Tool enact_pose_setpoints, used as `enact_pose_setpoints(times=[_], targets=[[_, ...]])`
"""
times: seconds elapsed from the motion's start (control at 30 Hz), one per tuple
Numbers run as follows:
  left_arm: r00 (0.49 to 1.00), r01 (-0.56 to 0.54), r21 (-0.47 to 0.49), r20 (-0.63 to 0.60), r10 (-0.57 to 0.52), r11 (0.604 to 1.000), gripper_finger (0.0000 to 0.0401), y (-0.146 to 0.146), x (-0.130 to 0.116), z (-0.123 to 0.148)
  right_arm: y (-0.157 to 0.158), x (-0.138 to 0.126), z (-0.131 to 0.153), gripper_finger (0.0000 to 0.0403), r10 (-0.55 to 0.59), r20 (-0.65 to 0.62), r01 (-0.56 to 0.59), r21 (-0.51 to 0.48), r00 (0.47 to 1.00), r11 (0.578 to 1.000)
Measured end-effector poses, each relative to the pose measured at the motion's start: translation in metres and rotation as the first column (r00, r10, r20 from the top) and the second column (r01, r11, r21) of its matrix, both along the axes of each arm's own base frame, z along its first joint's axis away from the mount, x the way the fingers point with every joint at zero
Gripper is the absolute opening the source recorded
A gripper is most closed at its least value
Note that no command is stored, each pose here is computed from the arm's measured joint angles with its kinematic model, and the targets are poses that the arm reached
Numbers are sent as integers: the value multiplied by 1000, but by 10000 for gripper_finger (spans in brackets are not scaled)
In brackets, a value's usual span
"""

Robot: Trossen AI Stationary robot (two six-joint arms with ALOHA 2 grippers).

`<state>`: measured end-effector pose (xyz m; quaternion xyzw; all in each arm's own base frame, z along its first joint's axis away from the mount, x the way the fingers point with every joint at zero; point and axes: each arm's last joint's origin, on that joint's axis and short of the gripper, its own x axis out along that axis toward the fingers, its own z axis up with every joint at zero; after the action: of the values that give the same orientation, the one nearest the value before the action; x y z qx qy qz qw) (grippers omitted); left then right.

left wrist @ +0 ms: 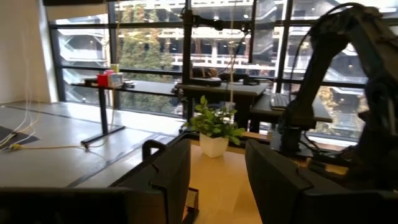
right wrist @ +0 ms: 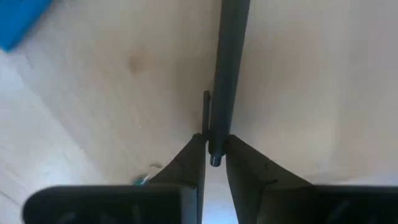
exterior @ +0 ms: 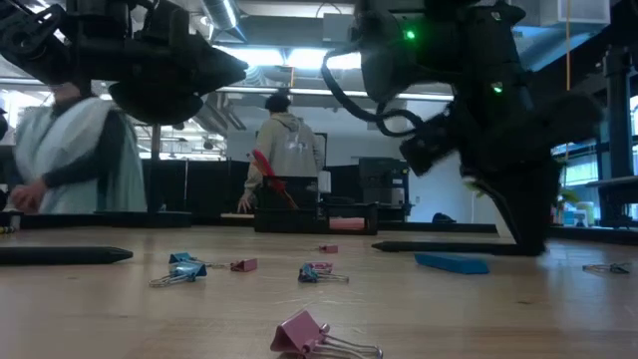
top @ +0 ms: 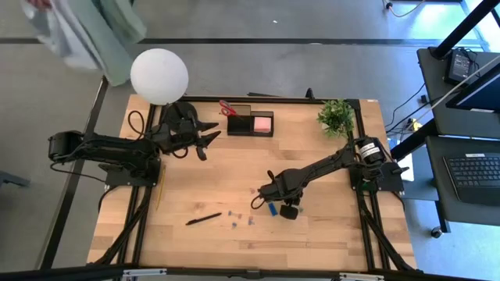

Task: Pick and place office supplies into organizer
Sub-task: Put the black pen into the black desk organizer

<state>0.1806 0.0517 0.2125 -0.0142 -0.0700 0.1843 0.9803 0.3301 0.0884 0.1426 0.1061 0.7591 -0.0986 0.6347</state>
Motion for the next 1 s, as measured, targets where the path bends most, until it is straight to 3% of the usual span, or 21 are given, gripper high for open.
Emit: enact_pose_setpoints(times=[0.33, 0.57, 0.63, 0.73, 0.83, 1.0], targets=[[998, 56, 15, -19, -56, 998, 148, 0, 7, 11, -30, 11, 56, 53, -87, 149, 81, 44, 985, 996], [993, 76, 18, -89, -74, 997, 148, 2, 15, 23, -65, 5, 113, 53, -127, 360, 161, -65, 924, 985], [989, 83, 61, -131, -75, 995, 148, 1, 19, 29, -76, 0, 128, 53, -141, 413, 189, -77, 900, 979], [974, 100, 203, -221, -54, 974, 148, -4, 24, 39, -96, -11, 151, 53, -190, 494, 245, -47, 848, 968], [940, 89, 420, -335, 63, 903, 148, -12, 30, 52, -116, -17, 170, 53, -284, 572, 289, 84, 769, 954], [827, 35, 758, -388, 407, 651, 148, -25, 37, 75, -143, -12, 196, 53, -418, 698, 226, 356, 582, 907]])
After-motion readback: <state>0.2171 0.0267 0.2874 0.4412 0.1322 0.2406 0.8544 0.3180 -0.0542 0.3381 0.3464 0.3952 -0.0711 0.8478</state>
